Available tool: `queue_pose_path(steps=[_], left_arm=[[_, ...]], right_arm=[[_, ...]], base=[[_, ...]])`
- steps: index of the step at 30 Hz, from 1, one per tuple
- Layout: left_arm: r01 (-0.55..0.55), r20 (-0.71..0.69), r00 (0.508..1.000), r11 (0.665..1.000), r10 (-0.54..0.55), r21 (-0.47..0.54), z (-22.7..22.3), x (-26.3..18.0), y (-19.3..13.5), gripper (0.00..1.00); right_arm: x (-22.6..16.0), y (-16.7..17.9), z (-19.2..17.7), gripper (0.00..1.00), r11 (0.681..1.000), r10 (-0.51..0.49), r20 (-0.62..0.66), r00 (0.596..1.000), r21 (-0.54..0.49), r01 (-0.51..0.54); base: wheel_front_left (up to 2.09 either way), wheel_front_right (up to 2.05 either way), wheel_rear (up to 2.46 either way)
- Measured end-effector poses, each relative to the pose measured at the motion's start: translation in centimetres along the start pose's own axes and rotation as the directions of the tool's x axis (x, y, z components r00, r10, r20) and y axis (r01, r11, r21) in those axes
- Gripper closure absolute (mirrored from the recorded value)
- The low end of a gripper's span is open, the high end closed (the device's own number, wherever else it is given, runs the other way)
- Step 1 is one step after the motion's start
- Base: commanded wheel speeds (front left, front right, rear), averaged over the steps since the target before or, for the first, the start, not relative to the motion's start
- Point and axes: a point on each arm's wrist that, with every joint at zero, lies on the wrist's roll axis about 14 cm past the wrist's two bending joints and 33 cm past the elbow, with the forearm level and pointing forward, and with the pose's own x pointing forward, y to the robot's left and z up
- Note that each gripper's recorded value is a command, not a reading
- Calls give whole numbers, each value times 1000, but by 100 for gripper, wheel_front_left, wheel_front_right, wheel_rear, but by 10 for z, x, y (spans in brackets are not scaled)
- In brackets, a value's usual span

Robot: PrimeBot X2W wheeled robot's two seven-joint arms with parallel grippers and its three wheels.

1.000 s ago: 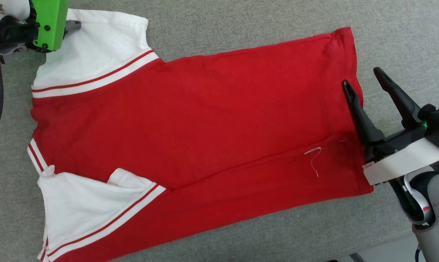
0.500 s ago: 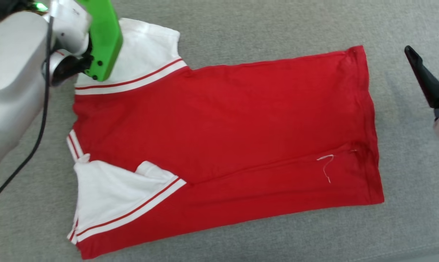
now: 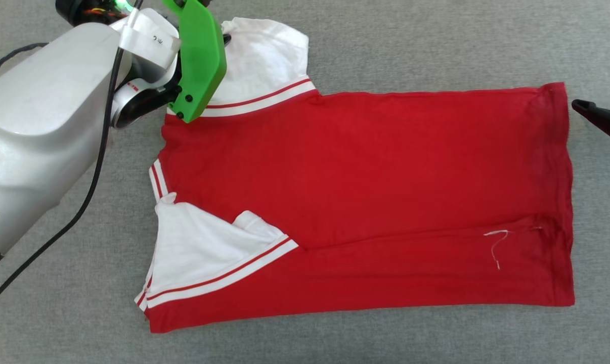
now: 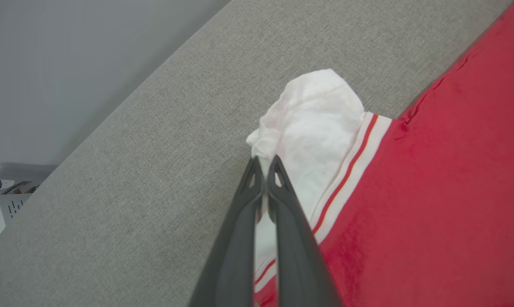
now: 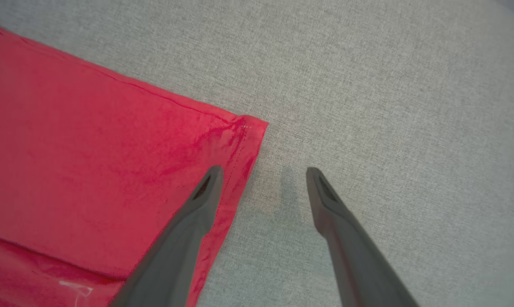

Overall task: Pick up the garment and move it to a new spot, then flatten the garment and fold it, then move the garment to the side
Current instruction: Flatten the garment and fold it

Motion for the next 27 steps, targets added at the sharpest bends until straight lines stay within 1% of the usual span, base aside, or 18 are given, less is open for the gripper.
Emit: queue_pose_path(steps=[3, 5, 9, 10, 12, 16, 17, 18, 21, 23, 27], left_arm=[[0, 5, 1000, 1000, 0, 3, -1, 2, 2, 100], [1, 6, 1000, 1000, -1, 3, -3, 4, 4, 100], [3, 7, 1000, 1000, -3, 0, -7, 9, 6, 100], [3, 6, 1000, 1000, -3, -1, -8, 10, 7, 100], [4, 8, 1000, 1000, -4, -5, -10, 12, 8, 100], [1, 7, 1000, 1000, -1, -11, -14, 13, 10, 100], [-1, 7, 1000, 1000, 1, -11, -14, 13, 10, 100], [-2, 8, 1000, 1000, 2, -10, -13, 13, 10, 100], [-11, 26, 1000, 1000, 12, -7, -9, 8, 12, 100], [-21, 42, 999, 1000, 21, -6, -7, 4, 14, 100], [-26, 65, 998, 1000, 27, -12, -9, -7, 10, 100]], right_arm=[[16, 7, -3, 0, 1000, 21, -51, 998, -10, -21], [29, 9, -8, 0, 1000, 25, -78, 997, 1, -24], [55, 15, -32, 0, 1000, 22, -168, 986, -1, -23], [59, 14, -35, 0, 1000, 14, -182, 983, -15, -17], [66, 12, -40, 0, 1000, 2, -200, 980, -25, -7], [75, 17, -45, 0, 999, 19, -209, 978, -29, -25], [75, 16, -44, 53, 999, 19, -206, 978, -32, -26], [74, 15, -43, 100, 999, 14, -197, 980, -36, -22], [73, 12, -36, 100, 999, 8, -133, 991, -31, -12], [70, 14, -27, 100, 999, 10, -67, 998, -30, -12], [59, 19, -11, 100, 999, 14, 59, 998, -35, -12]], base=[[0, 0, 0], [0, 0, 0], [0, 0, 0], [0, 0, 0], [0, 0, 0], [0, 0, 0], [0, 0, 0], [0, 0, 0], [0, 0, 0], [0, 0, 0], [0, 0, 0]])
